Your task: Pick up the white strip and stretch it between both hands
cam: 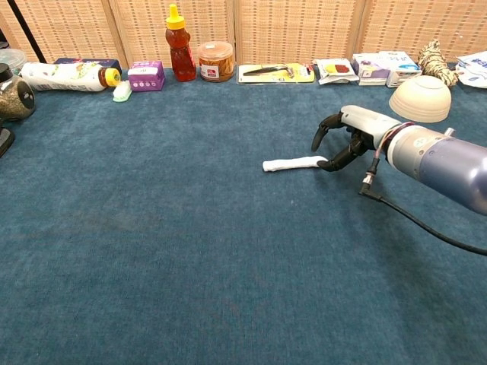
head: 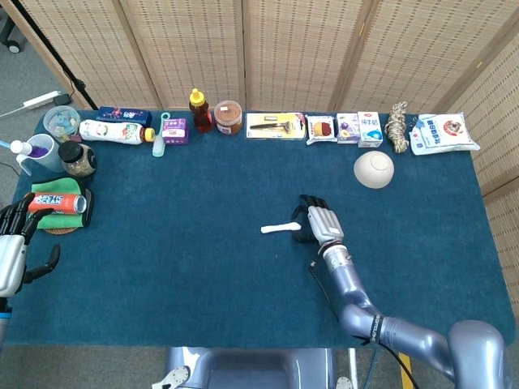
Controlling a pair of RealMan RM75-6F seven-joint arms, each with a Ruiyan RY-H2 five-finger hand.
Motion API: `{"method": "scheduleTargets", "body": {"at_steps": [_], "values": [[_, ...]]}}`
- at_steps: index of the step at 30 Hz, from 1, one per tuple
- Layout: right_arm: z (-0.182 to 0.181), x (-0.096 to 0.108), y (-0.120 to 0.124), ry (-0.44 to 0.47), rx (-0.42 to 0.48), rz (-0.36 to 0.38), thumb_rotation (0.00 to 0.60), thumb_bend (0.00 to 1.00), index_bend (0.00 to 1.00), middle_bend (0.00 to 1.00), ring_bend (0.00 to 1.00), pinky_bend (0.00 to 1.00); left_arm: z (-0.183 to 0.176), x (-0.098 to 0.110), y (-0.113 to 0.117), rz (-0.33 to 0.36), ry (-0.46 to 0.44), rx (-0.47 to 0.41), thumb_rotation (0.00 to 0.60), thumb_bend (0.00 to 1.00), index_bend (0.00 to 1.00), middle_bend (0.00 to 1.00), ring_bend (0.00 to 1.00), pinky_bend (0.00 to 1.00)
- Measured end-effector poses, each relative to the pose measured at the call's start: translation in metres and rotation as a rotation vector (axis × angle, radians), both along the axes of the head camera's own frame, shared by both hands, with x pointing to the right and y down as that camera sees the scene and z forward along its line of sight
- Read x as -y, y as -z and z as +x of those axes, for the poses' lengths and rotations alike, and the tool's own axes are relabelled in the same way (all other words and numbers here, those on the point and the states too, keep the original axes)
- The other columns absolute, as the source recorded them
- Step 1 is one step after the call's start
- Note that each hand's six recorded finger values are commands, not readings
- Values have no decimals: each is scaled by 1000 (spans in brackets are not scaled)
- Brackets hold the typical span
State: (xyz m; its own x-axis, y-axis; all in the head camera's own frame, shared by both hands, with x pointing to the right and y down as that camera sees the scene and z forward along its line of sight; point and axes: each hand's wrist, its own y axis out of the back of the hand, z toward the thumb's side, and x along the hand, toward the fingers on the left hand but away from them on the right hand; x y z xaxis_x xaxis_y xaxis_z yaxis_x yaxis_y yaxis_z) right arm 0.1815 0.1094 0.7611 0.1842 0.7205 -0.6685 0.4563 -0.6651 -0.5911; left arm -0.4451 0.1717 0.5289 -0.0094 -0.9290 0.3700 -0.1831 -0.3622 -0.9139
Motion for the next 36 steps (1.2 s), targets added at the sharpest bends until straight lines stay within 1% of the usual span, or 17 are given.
{"method": "scheduleTargets", "body": {"at_steps": [9, 27, 31, 33, 36], "values": [[-2, -3, -5, 5, -16, -4, 600, 376, 435, 89, 0, 0, -4, -2, 0, 0, 8, -1, 491, 414, 199, 20, 28, 58], [-4, -3, -9, -16, -24, -11, 600, 376, 468, 100, 0, 0, -9, -3, -2, -1, 16, 1, 490, 415, 199, 20, 27, 58], [-7, -4, -10, -15, -23, -12, 600, 376, 492, 115, 0, 0, -10, -3, -2, -1, 18, 2, 491, 415, 199, 20, 27, 58], [-9, -4, -11, -18, -23, -11, 600, 387, 504, 125, 1, 0, -11, -3, -2, 0, 20, 2, 490, 414, 199, 20, 27, 58], [-10, -4, -11, -18, -24, -9, 600, 433, 525, 142, 8, 0, -13, -4, -2, -2, 22, 4, 489, 414, 199, 20, 27, 58]]}}
